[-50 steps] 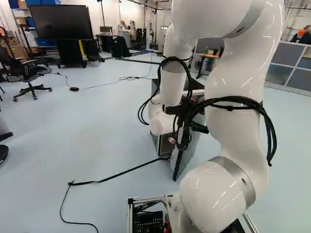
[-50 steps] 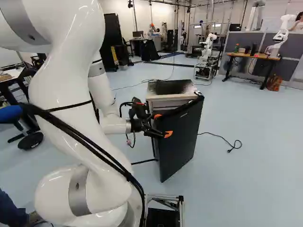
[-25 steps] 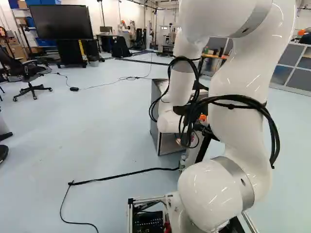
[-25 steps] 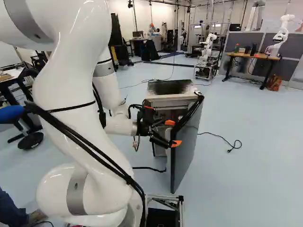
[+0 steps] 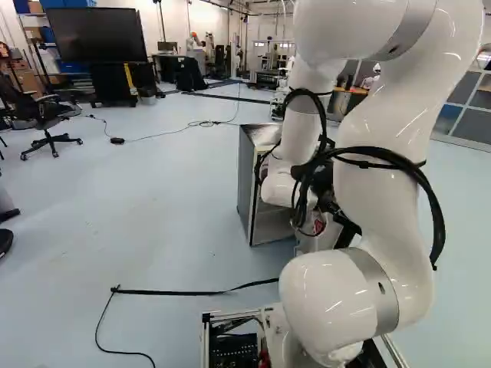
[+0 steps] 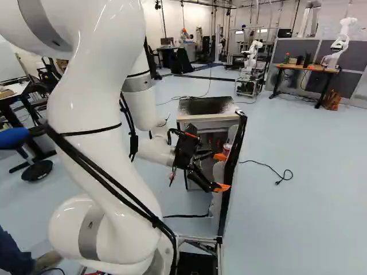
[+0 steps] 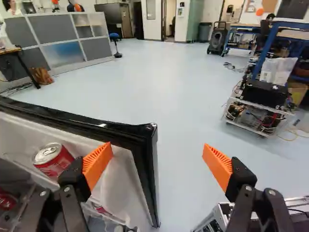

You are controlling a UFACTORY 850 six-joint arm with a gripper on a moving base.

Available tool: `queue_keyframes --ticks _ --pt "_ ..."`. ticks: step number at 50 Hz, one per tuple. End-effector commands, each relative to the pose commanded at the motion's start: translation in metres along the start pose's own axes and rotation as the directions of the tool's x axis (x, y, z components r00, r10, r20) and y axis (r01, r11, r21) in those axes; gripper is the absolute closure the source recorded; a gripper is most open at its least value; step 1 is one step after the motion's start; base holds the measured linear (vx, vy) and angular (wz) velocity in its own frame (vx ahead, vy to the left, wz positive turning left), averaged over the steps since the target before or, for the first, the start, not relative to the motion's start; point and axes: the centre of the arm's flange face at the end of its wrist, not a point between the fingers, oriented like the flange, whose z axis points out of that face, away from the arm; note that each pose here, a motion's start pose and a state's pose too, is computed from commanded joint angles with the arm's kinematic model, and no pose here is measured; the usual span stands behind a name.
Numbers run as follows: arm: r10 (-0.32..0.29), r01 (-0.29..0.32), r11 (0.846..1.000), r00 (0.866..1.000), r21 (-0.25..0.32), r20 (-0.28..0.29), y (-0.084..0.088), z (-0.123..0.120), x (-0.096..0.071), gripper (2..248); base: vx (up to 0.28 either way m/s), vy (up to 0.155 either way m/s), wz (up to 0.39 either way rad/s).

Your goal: Grab a drink from the fridge

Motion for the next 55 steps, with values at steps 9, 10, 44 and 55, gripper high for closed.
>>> queue_keyframes --ticks 9,10,44,55 --pt "0.032 -0.032 0.997 0.999 -0.064 -0.003 -0.003 0.018 0.006 3 0.000 0.000 0.000" --pt "0.036 -0.036 0.997 0.999 -0.070 -0.004 -0.004 0.020 0.007 3 0.000 0.000 0.000" --pt "0.180 -0.184 0.952 0.983 -0.245 -0.041 -0.043 0.093 0.033 3 0.000 0.000 0.000" --pt "0.222 -0.230 0.930 0.973 -0.287 -0.060 -0.055 0.118 0.042 3 0.000 0.000 0.000"
